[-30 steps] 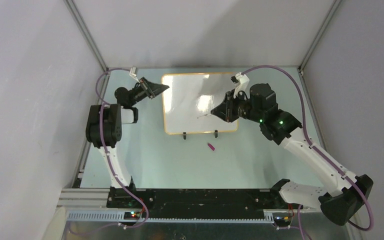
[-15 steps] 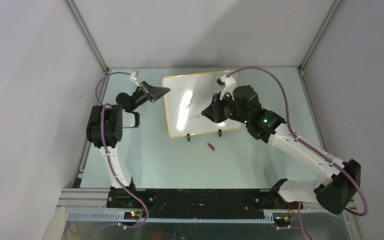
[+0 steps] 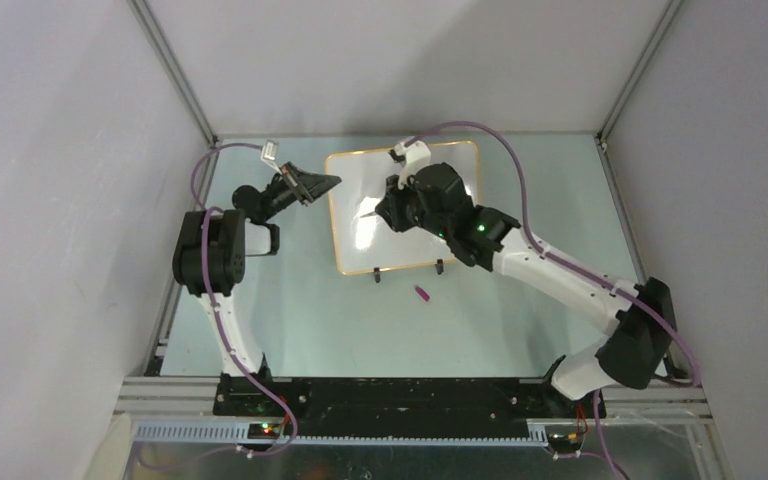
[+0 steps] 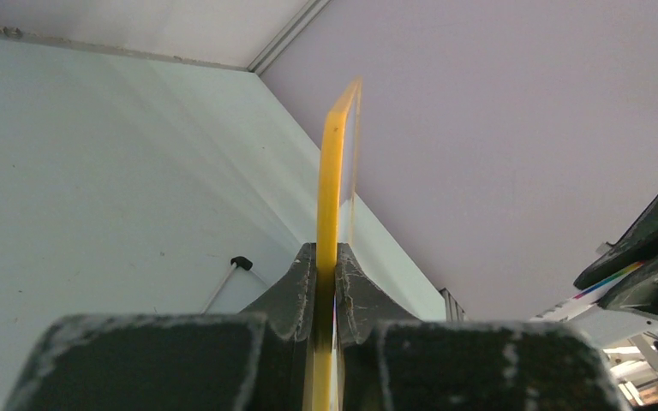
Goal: Write a sentence on the whiteboard
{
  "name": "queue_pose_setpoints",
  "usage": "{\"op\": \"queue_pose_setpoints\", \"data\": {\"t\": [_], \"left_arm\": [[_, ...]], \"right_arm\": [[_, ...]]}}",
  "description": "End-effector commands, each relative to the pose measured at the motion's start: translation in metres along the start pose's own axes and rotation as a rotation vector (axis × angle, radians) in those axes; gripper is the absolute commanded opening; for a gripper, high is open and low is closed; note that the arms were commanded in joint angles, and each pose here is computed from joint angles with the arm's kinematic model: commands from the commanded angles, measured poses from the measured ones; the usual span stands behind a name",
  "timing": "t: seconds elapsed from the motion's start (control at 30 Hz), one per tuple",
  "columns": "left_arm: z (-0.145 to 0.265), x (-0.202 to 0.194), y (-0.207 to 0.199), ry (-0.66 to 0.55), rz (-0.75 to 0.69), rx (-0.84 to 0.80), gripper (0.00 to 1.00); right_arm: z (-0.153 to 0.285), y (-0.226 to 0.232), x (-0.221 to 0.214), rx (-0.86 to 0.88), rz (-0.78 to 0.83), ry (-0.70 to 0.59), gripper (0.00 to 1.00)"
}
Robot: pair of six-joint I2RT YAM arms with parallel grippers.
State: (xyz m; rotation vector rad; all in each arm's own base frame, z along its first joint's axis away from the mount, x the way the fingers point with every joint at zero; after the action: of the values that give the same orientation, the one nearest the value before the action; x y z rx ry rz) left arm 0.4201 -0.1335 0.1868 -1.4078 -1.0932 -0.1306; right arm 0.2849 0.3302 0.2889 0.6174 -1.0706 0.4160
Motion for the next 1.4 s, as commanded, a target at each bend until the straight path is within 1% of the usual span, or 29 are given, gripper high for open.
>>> {"op": "queue_pose_setpoints", "data": {"t": [0.0, 0.13, 0.23, 0.37, 0.53, 0.67, 0.83, 0.87, 0.9, 0.93, 0.97, 1.07, 1.17, 1.27, 1.3, 1.37], "left_arm": [[-0.006, -0.02, -0.017, 0.083, -0.078, -0.07, 0.0], [-0.006, -0.021, -0.016, 0.083, -0.077, -0.068, 0.0], [-0.006, -0.021, -0.016, 0.082, -0.076, -0.067, 0.0], [-0.006, -0.021, -0.016, 0.081, -0.078, -0.067, 0.0], [-0.006, -0.022, -0.016, 0.082, -0.078, -0.067, 0.0], [-0.006, -0.022, -0.016, 0.083, -0.079, -0.068, 0.0], [-0.006, -0.022, -0.015, 0.082, -0.077, -0.065, 0.0], [-0.006, -0.022, -0.015, 0.081, -0.077, -0.065, 0.0], [-0.006, -0.022, -0.014, 0.081, -0.076, -0.064, 0.0], [-0.006, -0.022, -0.014, 0.08, -0.074, -0.063, 0.0], [-0.006, -0.023, -0.014, 0.081, -0.075, -0.063, 0.0], [-0.007, -0.025, -0.011, 0.079, -0.075, -0.058, 0.0], [-0.009, -0.031, -0.004, 0.086, -0.06, -0.051, 0.0], [-0.01, -0.032, -0.006, 0.093, -0.066, -0.061, 0.0], [-0.011, -0.031, -0.007, 0.091, -0.071, -0.062, 0.0], [-0.011, -0.031, -0.007, 0.09, -0.07, -0.061, 0.0]], "right_arm": [[-0.011, 0.008, 0.035, -0.017, 0.072, -0.102, 0.0], [-0.024, 0.005, 0.04, -0.044, 0.122, -0.103, 0.0], [-0.036, 0.003, 0.036, -0.074, 0.159, -0.07, 0.0], [-0.045, 0.007, 0.042, -0.118, 0.216, -0.089, 0.0], [-0.059, 0.002, 0.046, -0.225, 0.288, -0.103, 0.0], [-0.066, 0.0, 0.046, -0.252, 0.316, -0.11, 0.0], [-0.062, 0.0, 0.045, -0.248, 0.316, -0.116, 0.0], [-0.057, 0.001, 0.051, -0.242, 0.307, -0.14, 0.0], [-0.056, -0.001, 0.046, -0.237, 0.305, -0.136, 0.0], [-0.05, 0.0, 0.053, -0.23, 0.292, -0.167, 0.0], [-0.05, -0.001, 0.046, -0.225, 0.289, -0.159, 0.0], [-0.045, -0.001, 0.046, -0.202, 0.274, -0.193, 0.0], [-0.045, 0.001, 0.046, -0.178, 0.269, -0.198, 0.0], [-0.047, 0.001, 0.044, -0.159, 0.275, -0.192, 0.0], [-0.048, 0.003, 0.049, -0.15, 0.266, -0.216, 0.0], [-0.052, 0.002, 0.05, -0.142, 0.262, -0.222, 0.0]]}}
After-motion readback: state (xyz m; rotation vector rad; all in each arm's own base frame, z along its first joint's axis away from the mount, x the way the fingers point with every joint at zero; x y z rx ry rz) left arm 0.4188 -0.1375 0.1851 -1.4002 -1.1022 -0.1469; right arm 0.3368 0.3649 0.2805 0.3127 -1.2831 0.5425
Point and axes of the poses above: each gripper's point midway between its finger pads, its own z axis back along the fingers, its own y axis along the line the jaws close on, x = y × z, the point moved 3 cm from there along z, back along the fingers, and after that the axes turned 1 degree about -z, right-handed, at the moved point
